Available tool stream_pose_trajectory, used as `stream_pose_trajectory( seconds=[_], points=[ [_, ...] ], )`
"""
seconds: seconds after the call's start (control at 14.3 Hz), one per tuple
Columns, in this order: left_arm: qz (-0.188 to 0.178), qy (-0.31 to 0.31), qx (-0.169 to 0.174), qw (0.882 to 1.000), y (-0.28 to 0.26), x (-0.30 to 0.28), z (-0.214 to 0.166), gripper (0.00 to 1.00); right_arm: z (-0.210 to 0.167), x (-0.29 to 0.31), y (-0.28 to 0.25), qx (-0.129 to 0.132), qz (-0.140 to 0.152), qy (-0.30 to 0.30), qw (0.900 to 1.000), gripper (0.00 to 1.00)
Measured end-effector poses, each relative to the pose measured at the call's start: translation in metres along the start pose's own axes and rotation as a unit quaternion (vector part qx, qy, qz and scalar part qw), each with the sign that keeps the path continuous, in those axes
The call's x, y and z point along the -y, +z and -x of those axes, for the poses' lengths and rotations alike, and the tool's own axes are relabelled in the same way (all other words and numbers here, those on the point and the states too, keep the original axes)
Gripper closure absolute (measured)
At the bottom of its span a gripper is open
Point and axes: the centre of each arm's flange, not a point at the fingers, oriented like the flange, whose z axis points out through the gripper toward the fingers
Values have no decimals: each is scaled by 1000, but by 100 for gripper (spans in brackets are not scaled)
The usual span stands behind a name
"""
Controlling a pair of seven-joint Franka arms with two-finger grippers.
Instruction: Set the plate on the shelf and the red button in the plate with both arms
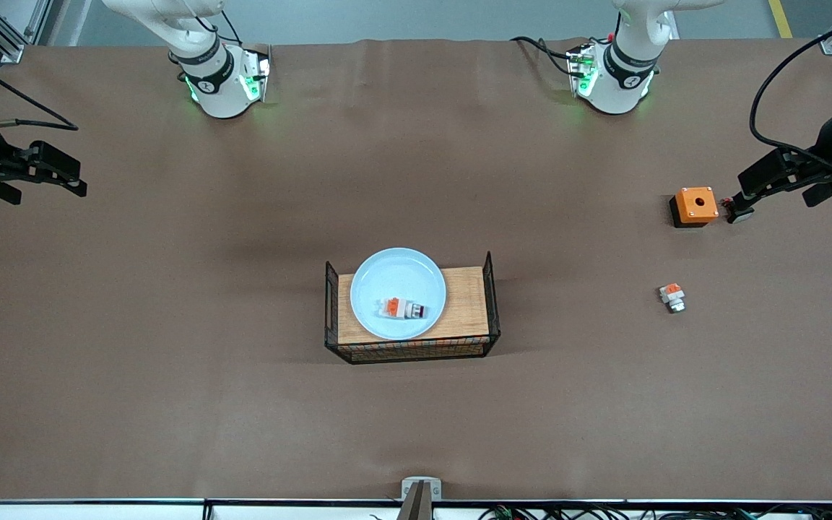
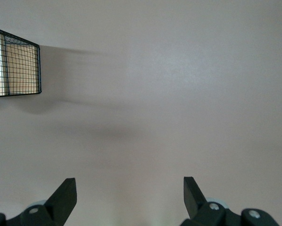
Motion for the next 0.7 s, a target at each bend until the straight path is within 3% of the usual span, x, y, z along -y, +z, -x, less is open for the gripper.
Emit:
stream_pose_trajectory(
  seconds=[0.7],
  points=[
    [-6, -16, 3, 1000, -4, 18, 1, 0, -4, 0, 6, 5, -1, -1, 1000, 0]
  ],
)
